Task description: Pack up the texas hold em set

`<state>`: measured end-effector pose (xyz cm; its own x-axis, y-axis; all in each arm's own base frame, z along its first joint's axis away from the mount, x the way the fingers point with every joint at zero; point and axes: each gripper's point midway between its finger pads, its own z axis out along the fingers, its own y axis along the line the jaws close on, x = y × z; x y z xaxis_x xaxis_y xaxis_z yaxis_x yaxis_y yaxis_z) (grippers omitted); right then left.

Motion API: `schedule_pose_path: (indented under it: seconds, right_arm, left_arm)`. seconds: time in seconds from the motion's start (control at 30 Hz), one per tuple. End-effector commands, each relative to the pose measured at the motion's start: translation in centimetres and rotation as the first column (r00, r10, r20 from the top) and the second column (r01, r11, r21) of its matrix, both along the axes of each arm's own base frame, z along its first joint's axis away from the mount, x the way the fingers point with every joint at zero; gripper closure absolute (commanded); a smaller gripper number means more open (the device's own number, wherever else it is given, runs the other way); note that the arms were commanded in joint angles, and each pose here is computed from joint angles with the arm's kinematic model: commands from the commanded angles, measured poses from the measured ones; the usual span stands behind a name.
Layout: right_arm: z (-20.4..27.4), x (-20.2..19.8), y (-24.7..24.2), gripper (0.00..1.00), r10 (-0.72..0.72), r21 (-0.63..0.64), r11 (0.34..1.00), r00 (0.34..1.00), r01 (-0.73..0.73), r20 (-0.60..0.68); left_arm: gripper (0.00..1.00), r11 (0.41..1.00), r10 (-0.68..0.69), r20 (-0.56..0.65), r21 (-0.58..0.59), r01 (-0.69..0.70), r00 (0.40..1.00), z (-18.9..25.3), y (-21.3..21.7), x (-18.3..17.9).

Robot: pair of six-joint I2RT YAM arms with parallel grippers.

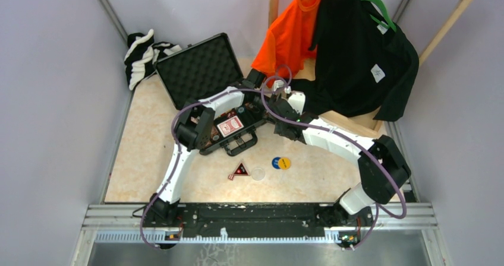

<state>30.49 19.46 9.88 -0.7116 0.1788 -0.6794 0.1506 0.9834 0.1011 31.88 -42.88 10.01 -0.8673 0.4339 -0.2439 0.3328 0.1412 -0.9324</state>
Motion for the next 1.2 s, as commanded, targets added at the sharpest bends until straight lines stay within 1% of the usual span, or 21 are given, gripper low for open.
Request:
schedule_pose_path:
  seconds: [0.0, 0.07, 0.2, 0.33, 0.5, 0.57, 0.63, 0.77, 0.93, 0.97, 1.0, 1.03, 1.07, 1.13, 1.17]
  right_arm:
    - [3.4, 2.2, 1.9, 0.63, 0.0, 0.064, 0.998, 0.994, -0.007, 0.106]
    - [3.5, 2.2, 1.9, 0.63, 0.002, 0.065, 0.998, 0.994, -0.009, 0.107]
    - [3.6, 2.2, 2.1, 0.63, 0.006, 0.07, 0.997, 0.994, -0.014, 0.107]
    - [3.8, 2.2, 2.2, 0.63, 0.011, 0.08, 0.997, 0.994, -0.02, 0.109]
    - [3.8, 2.2, 2.3, 0.63, 0.013, 0.08, 0.997, 0.994, -0.022, 0.11]
    - [3.8, 2.2, 2.4, 0.63, 0.017, 0.086, 0.996, 0.994, -0.026, 0.108]
    - [3.7, 2.1, 2.5, 0.63, 0.022, 0.09, 0.995, 0.994, -0.032, 0.106]
    - [3.7, 2.1, 2.6, 0.63, 0.029, 0.092, 0.995, 0.994, -0.039, 0.104]
    - [3.7, 2.0, 2.8, 0.61, 0.043, 0.097, 0.994, 0.994, -0.053, 0.101]
    - [3.7, 1.9, 2.9, 0.53, 0.053, 0.098, 0.993, 0.994, -0.063, 0.099]
    - [3.7, 1.8, 3.0, 0.42, 0.065, 0.099, 0.992, 0.993, -0.075, 0.097]
    - [3.6, 1.5, 3.0, 0.34, 0.08, 0.101, 0.991, 0.992, -0.089, 0.094]
    - [3.5, 1.2, 3.0, 0.28, 0.093, 0.106, 0.989, 0.991, -0.103, 0.093]
    - [3.6, 0.4, 3.2, 0.22, 0.136, 0.132, 0.98, 0.986, -0.149, 0.101]
    - [3.8, -0.1, 3.3, 0.21, 0.152, 0.151, 0.974, 0.982, -0.168, 0.11]
  left_arm:
    - [0.47, 0.999, -0.041, -0.003, -0.024, 0.041, 0.999, 0.3, -0.2, -0.7]
    - [0.49, 0.999, -0.044, -0.001, -0.026, 0.044, 0.999, 0.3, -0.3, -0.8]
    - [0.56, 0.999, -0.046, -0.003, -0.026, 0.046, 0.999, 0.3, -0.3, -0.9]
    - [0.59, 0.998, -0.05, -0.001, -0.029, 0.05, 0.999, 0.4, -0.4, -0.9]
    - [0.69, 0.998, -0.053, -0.001, -0.032, 0.053, 0.999, 0.4, -0.5, -1.0]
    - [0.78, 0.998, -0.053, -0.002, -0.032, 0.053, 0.999, 0.3, -0.4, -1.0]
    - [0.84, 0.998, -0.056, -0.001, -0.034, 0.056, 0.998, 0.4, -0.5, -1.1]
    - [1.0, 0.999, -0.049, 0.004, -0.024, 0.049, 0.999, 0.1, -0.5, -0.9]
    - [1.0, 0.998, -0.054, 0.013, -0.038, 0.054, 0.998, 0.6, -0.4, -0.8]
    - [1.0, 0.998, -0.054, 0.017, -0.04, 0.055, 0.998, 0.6, -0.4, -0.8]
    - [1.0, 0.998, -0.053, 0.025, -0.043, 0.054, 0.998, 0.7, -0.4, -0.7]
    - [1.0, 0.998, -0.047, 0.031, -0.044, 0.049, 0.998, 0.8, -0.3, -0.5]
    - [1.0, 0.998, -0.044, 0.039, -0.05, 0.046, 0.998, 1.0, -0.1, -0.3]
    - [1.0, 0.997, -0.029, 0.059, -0.064, 0.033, 0.998, 1.5, 0.4, 0.2]
    - [1.0, 0.997, -0.013, 0.07, -0.071, 0.018, 0.997, 1.8, 0.7, 0.6]
